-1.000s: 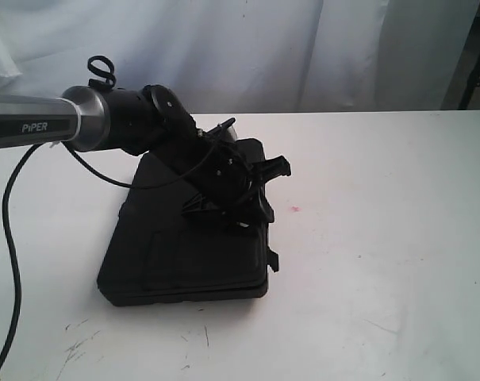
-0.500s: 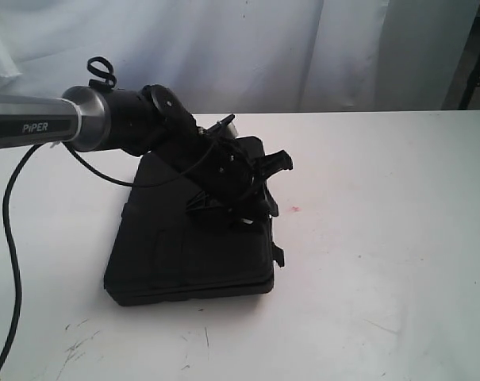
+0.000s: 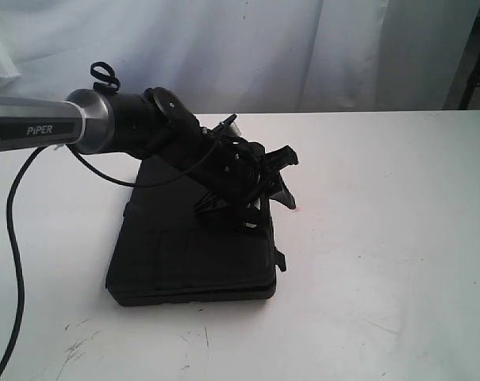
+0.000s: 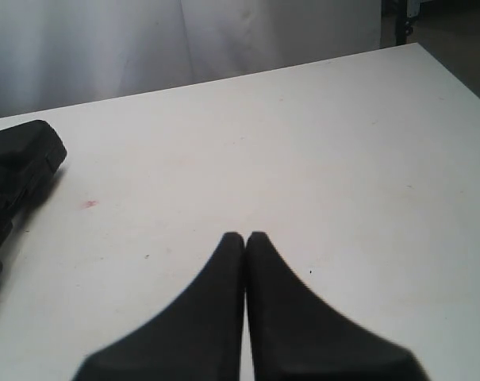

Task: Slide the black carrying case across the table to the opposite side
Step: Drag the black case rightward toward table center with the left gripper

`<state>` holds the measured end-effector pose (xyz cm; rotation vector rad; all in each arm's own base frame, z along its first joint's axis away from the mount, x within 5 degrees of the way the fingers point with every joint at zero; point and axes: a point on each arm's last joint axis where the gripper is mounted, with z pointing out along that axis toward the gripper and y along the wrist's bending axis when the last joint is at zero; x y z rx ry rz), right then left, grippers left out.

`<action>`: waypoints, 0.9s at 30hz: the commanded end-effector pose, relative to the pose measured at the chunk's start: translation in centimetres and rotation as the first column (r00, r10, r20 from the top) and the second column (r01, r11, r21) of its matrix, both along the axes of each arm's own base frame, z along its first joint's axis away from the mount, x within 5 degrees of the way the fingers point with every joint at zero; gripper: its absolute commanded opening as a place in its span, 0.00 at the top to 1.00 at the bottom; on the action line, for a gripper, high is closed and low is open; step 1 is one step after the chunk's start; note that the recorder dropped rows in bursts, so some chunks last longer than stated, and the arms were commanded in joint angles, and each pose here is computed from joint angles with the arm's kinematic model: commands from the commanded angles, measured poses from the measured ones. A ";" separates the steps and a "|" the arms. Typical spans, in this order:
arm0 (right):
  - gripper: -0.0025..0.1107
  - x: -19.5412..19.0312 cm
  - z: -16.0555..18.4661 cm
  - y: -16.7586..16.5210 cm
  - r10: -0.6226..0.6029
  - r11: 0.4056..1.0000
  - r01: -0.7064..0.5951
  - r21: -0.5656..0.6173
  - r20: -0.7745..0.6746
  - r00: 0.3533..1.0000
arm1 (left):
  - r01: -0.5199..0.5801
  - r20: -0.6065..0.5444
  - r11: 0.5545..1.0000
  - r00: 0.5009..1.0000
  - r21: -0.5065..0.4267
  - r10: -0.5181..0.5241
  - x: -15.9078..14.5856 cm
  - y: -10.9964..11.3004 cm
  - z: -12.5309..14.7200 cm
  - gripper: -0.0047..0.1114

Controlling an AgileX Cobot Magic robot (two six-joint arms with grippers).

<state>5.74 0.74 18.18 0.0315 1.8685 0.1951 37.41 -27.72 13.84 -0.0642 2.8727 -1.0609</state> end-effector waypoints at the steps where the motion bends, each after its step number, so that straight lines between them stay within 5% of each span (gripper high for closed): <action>1: 0.98 0.0 0.0 0.0 -0.007 1.000 0.007 -0.001 0.008 1.000 | 0.011 0.042 1.000 0.999 -0.015 -0.010 0.2 -0.2 0.4 0.48; 21: 0.98 0.0 0.0 0.0 -0.007 1.000 0.007 -0.001 0.008 1.000 | 0.039 0.032 0.996 0.999 0.085 -0.041 -0.1 0.5 -0.2 0.48; 27: 0.98 0.0 0.0 0.0 -0.007 1.000 0.007 -0.001 0.008 1.000 | 0.046 0.049 0.994 0.997 0.102 -0.052 0.0 0.6 -0.2 0.38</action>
